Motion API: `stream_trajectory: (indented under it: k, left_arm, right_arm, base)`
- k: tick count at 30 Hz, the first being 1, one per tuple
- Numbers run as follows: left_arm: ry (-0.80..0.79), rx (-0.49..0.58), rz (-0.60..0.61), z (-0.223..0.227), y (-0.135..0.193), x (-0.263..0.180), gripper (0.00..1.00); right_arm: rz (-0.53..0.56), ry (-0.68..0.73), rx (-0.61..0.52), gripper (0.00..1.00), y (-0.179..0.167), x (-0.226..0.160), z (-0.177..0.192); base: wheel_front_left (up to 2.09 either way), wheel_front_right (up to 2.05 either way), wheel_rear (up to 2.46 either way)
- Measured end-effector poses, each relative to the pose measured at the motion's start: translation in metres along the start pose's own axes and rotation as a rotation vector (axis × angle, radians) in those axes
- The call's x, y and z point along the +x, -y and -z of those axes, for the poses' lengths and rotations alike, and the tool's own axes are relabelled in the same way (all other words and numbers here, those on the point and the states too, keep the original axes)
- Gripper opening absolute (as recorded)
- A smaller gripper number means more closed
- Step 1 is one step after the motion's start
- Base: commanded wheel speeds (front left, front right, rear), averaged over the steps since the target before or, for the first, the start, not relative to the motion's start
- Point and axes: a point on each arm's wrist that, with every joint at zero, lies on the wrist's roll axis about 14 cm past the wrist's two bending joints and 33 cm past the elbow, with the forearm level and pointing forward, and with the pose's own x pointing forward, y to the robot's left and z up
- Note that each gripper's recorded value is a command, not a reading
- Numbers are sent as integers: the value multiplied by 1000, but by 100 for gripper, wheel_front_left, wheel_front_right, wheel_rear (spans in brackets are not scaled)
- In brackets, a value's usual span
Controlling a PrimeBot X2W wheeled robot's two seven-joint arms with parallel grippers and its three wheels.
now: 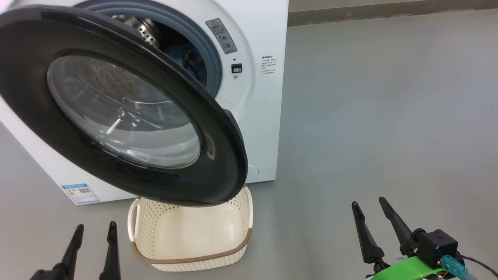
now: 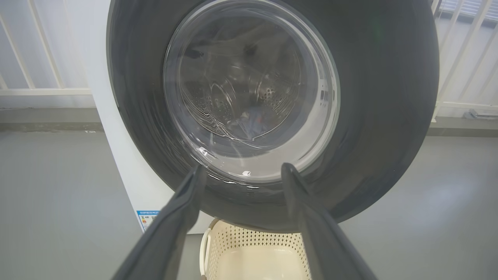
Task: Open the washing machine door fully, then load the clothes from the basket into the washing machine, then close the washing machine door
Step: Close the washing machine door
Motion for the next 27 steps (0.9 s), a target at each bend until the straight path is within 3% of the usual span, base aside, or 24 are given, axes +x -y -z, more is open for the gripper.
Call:
stream_trajectory:
  k: [27]
  left_arm:
    - [-18,0,-32,5,-9,-11,100]
  right_arm:
    - [-10,0,-6,100,-3,3,0]
  base:
    - [0,0,0]
